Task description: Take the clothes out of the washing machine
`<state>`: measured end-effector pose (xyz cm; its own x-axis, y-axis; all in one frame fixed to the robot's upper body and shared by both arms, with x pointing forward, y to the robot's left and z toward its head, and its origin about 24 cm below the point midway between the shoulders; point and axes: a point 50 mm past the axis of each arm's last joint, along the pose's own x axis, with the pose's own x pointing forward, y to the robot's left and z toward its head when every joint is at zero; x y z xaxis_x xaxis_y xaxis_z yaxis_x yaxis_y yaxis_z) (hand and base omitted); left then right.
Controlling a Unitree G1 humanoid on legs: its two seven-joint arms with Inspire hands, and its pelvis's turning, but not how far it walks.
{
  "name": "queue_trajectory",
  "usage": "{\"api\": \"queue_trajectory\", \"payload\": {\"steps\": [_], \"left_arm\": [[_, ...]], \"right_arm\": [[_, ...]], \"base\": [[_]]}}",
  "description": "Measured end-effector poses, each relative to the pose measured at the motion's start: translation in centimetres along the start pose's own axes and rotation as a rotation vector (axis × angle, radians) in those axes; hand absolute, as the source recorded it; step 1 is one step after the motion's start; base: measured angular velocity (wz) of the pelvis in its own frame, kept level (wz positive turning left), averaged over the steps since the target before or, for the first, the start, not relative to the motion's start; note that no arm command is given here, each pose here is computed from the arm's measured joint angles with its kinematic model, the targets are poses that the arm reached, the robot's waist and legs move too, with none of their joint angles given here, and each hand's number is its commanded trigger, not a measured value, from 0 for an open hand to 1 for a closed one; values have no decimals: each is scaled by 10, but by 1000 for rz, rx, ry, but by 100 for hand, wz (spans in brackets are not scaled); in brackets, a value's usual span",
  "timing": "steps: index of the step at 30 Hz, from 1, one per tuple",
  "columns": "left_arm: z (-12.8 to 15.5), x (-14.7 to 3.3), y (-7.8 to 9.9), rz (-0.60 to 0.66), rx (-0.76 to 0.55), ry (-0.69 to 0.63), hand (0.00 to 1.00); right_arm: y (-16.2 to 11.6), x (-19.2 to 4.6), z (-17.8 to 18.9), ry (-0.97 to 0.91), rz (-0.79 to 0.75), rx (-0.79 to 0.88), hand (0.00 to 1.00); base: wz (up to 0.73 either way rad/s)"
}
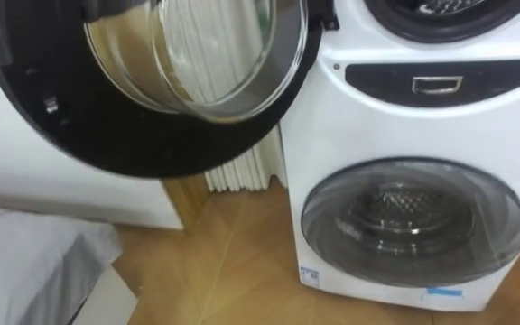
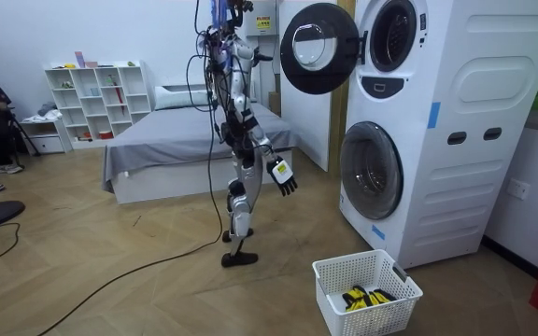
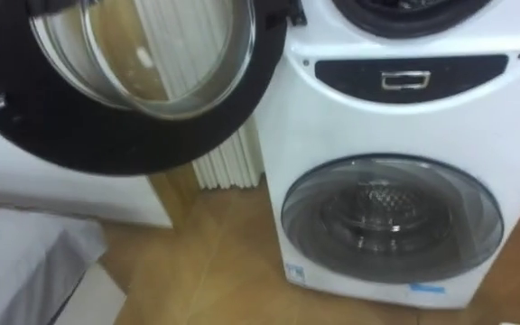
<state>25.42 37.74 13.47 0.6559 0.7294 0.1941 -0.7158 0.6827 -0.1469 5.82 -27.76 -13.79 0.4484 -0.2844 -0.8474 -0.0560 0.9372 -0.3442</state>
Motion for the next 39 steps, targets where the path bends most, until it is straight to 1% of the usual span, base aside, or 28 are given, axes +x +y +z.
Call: {"api": "queue_trajectory", "payload": {"steps": [2, 3, 5, 8, 9, 11, 15, 20, 25, 30, 39], "left_arm": [[10, 4, -13, -39, 27, -38, 0], [12, 5, -16, -53, 38, -47, 0], [21, 6, -28, -112, 98, -94, 0], [30, 6, -38, -164, 143, -134, 0], [31, 5, -38, -162, 164, -141, 0], [34, 3, -44, -186, 227, -158, 0], [33, -1, -53, -240, 251, -151, 0], [26, -11, -74, -364, 365, -162, 0], [26, -19, -86, -426, 420, -169, 0], [18, -26, -95, -469, 418, -133, 0], [15, -36, -105, -489, 333, -111, 0]], "right_arm": [[3, 0, 0, 5, 17, 5, 0], [3, 1, 1, 4, 20, 4, 0], [3, 1, 2, 2, 22, 1, 0], [4, 2, 3, 9, 30, 5, 0], [5, 2, 2, 13, 33, 8, 0], [6, 3, 0, 36, 38, 16, 0], [7, 6, 3, 40, 53, 0, 0], [13, 9, 11, 31, 88, -18, 0], [14, 11, 16, 27, 97, -35, 0], [16, 12, 18, 32, 106, -45, 0], [17, 15, 24, 30, 114, -38, 0]], "base": [[2], [0], [0], [-16], [0], [6], [4], [16], [10], [5], [0]]}}
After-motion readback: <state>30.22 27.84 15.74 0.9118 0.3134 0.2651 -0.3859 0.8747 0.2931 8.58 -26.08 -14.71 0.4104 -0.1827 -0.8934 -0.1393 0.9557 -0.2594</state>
